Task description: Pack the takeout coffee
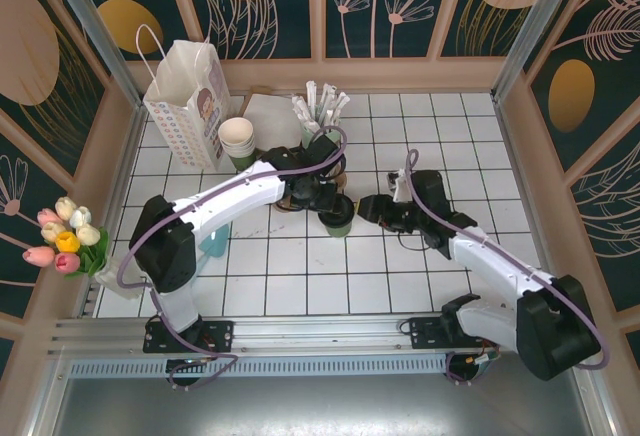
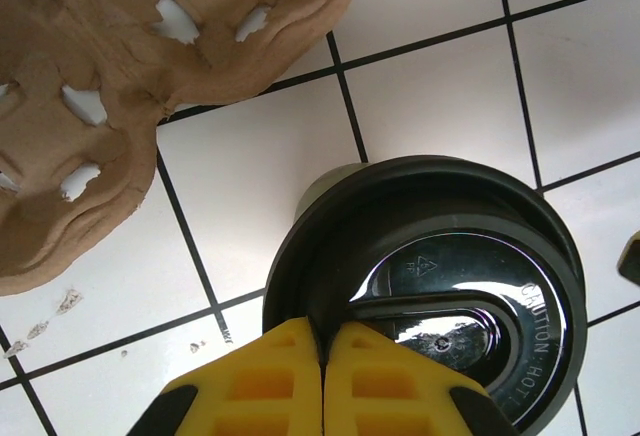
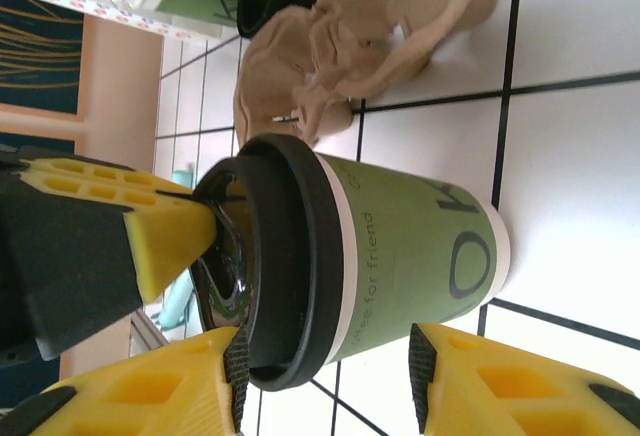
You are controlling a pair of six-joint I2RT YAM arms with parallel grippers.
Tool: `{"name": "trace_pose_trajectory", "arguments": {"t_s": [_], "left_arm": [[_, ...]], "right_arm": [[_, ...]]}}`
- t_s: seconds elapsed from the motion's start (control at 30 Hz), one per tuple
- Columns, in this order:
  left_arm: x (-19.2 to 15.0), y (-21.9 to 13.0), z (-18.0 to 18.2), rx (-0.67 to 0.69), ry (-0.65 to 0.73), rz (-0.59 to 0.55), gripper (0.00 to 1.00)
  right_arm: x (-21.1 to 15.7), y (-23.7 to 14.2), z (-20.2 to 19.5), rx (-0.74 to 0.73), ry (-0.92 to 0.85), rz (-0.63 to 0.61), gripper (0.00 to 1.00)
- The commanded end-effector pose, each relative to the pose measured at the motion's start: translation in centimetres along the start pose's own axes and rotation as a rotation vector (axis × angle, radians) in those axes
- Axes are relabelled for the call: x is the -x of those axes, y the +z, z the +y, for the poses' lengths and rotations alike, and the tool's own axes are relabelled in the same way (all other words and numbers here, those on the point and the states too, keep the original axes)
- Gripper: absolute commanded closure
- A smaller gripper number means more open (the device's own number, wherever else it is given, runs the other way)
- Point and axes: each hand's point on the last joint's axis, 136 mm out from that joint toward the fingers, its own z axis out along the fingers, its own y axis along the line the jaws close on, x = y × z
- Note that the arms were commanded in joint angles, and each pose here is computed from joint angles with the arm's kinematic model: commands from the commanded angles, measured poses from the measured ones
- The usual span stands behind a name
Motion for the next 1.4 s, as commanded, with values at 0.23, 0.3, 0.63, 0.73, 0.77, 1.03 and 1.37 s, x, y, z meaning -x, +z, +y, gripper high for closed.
{"name": "trace_pose_trajectory", "arguments": {"t_s": [0.23,0.3,0.63,0.73,0.77,1.03,1.37], "left_arm": [[-1.6,2.0,0.1,0.009,0.022,0.069,0.95],[-2.2,2.6,0.7,0.035,0.021,0.084,0.95],[-1.4,1.6,0.7,0.045,0.001,0.060,0.92],[-1.5,1.7,0.7,0.047,0.003,0.062,0.92],[-1.4,1.7,0.7,0.048,0.002,0.062,0.92],[-1.3,1.9,0.2,0.033,0.008,0.069,0.91],[-2.0,3.2,0.7,0.053,0.022,0.105,0.90]], "right_arm": [[-3.2,1.9,-4.9,-0.130,0.100,0.120,0.57],[-3.8,1.9,-6.0,-0.171,0.120,0.134,0.57],[-0.5,-0.2,1.4,0.082,-0.056,0.028,0.54],[-0.2,0.0,1.3,0.070,-0.048,0.024,0.54],[-0.2,0.1,1.2,0.067,-0.045,0.022,0.54],[-1.5,1.7,-0.6,0.038,0.006,0.067,0.55],[-3.6,2.2,-5.8,-0.202,0.081,0.143,0.55]]}}
